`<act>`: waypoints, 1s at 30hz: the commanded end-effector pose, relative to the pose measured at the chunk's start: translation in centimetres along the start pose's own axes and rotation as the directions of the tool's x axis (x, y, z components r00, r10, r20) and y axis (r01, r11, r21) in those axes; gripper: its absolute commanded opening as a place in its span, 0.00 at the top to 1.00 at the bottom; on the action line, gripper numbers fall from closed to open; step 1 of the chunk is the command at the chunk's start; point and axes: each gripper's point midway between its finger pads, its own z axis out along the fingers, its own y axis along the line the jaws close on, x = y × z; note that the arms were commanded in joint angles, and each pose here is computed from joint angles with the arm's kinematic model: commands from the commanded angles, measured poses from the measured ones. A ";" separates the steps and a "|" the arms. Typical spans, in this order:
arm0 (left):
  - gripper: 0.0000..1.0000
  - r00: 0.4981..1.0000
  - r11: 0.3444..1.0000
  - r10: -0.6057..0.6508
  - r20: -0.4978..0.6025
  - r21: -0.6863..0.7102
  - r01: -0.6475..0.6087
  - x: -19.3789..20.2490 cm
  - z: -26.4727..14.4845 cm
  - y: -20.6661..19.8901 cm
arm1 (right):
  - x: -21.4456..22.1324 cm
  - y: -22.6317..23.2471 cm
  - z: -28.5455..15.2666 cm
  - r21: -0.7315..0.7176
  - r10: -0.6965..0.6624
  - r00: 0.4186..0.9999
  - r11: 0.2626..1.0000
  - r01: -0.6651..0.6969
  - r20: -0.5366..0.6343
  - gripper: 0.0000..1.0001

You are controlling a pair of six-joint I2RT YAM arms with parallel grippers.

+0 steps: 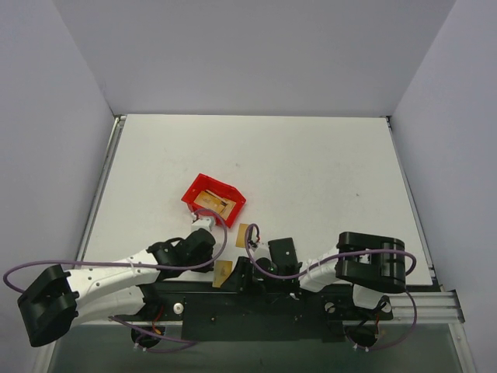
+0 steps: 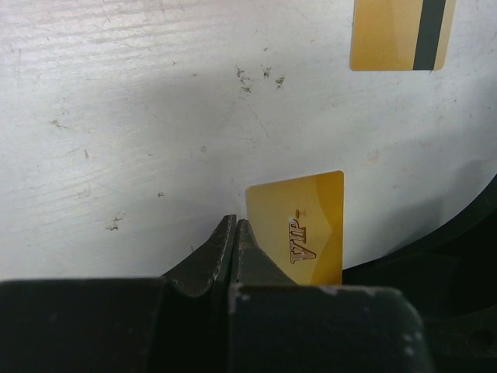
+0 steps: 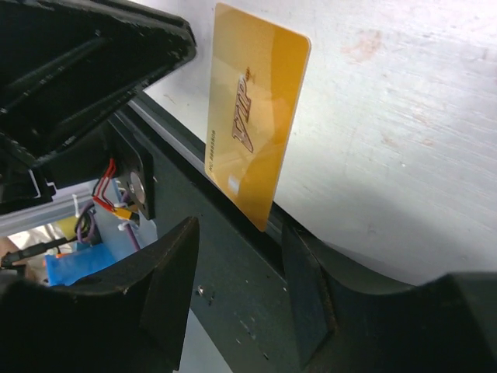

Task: Put the credit cards into the card holder
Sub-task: Pick up the credit card at the corner of the board.

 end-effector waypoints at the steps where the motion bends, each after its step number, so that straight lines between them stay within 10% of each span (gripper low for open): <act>1: 1.00 1.000 0.998 -0.016 -0.014 0.056 0.017 0.3 0.5 -1.2 | -1.5 -0.8 0.8 0.007 0.045 0.996 0.999 -0.046 0.070 0.58; 19: 1.00 1.000 0.996 -0.029 -0.006 0.087 0.030 0.5 0.4 -1.3 | -3.0 -2.0 0.7 0.061 -0.014 0.991 0.998 0.006 0.134 0.90; 30: 0.96 0.971 0.992 -0.101 0.216 0.097 0.081 -5.2 -2.3 -1.5 | -5.1 -1.2 -1.8 0.130 -0.170 0.977 0.980 0.153 0.133 1.00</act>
